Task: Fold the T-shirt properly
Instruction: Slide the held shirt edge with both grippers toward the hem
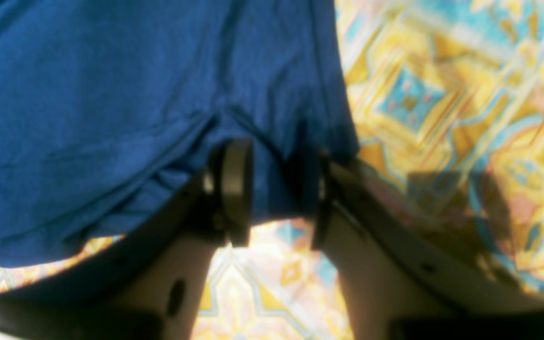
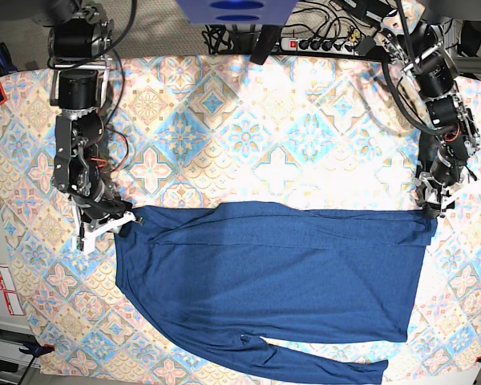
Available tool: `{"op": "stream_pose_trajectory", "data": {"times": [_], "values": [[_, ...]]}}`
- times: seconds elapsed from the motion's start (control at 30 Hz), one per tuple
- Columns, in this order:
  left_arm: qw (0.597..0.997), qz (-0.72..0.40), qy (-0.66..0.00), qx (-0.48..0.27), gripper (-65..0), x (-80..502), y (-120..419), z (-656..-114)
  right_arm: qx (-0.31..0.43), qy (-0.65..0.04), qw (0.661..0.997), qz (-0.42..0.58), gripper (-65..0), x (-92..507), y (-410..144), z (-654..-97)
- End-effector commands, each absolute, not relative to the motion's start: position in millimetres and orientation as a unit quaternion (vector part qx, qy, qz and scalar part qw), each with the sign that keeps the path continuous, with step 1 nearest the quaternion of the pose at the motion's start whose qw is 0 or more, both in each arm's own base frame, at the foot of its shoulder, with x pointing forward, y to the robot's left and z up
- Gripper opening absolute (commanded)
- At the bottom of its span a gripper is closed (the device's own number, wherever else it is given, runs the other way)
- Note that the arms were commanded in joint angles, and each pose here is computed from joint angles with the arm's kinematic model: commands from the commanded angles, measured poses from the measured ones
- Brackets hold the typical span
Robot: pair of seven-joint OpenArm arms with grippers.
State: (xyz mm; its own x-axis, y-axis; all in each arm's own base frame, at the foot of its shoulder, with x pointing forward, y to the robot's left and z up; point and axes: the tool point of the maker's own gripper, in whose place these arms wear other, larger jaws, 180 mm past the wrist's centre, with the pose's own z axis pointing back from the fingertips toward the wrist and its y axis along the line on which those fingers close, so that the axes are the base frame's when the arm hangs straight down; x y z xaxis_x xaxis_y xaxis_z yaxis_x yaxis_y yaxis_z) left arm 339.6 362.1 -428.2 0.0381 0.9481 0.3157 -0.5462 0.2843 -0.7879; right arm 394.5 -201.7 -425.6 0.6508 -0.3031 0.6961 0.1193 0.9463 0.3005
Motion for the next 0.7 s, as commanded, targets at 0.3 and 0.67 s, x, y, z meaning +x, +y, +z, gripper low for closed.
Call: {"op": "stream_pose_trajectory", "data": {"times": [0.3, 0.67], "values": [[0.651, 0.572, -0.415, -0.275, -36.9, 376.6, 357.9, -424.4, 0.125, -0.431, 0.886, -0.112, -48.0, 410.2, -198.1, -405.1], [0.645, 0.579, -0.410, -0.286, -36.9, 384.3, 353.5, -424.7, 0.126, -0.431, 0.886, -0.113, -48.0, 409.6, -198.4, -405.5]]}}
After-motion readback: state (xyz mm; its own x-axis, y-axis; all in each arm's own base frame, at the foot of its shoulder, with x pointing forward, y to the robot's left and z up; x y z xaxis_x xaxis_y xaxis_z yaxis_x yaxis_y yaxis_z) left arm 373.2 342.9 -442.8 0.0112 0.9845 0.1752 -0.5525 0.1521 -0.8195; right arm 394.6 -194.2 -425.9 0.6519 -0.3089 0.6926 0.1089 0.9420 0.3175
